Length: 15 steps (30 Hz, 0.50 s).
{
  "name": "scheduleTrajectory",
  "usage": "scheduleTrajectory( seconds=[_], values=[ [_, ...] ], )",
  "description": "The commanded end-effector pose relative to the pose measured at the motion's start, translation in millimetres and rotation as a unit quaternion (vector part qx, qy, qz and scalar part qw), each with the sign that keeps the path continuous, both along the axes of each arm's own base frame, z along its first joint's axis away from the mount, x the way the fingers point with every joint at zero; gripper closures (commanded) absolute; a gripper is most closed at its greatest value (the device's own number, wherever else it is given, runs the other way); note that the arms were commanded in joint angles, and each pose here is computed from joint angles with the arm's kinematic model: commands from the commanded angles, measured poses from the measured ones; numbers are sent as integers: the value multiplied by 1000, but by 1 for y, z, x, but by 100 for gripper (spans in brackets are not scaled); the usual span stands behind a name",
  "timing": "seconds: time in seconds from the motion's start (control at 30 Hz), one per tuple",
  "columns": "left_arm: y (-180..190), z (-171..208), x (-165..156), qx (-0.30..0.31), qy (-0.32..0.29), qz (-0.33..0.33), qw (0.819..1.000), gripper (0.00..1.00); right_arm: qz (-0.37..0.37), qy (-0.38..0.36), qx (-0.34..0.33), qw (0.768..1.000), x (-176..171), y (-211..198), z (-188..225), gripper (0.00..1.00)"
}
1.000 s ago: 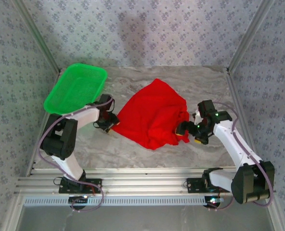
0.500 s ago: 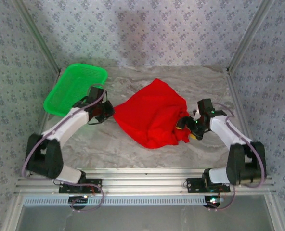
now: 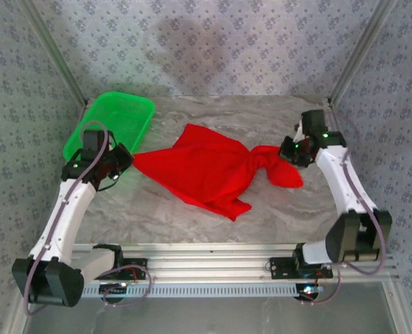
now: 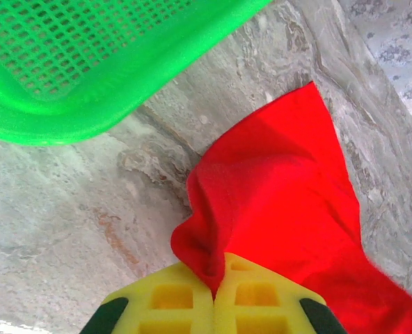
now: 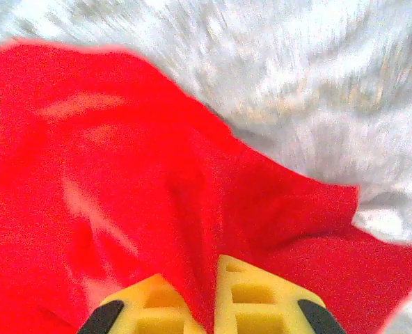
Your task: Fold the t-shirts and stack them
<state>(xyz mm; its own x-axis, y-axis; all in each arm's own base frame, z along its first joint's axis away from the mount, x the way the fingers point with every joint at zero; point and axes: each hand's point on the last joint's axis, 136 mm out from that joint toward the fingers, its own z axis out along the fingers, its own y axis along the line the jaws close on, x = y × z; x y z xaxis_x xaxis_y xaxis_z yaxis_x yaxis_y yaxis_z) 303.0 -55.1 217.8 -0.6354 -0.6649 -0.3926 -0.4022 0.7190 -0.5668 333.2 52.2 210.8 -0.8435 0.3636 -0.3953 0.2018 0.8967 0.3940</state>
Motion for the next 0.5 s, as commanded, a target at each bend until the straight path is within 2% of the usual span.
scheduleTrajectory(
  seconds=[0.0, 0.3, 0.47],
  values=[
    [1, 9, -5, 4, -3, -16, 1000, 100, 26, 50, -53, 997, -40, -15, 0, 100],
    [13, 39, -3, 19, -40, -15, 999, 100, 9, 4, -108, 994, -54, -47, 33, 100],
    [11, 82, 0, 11, -96, -27, 995, 100, 9, -43, -89, 995, -55, -45, 65, 100]
  ],
)
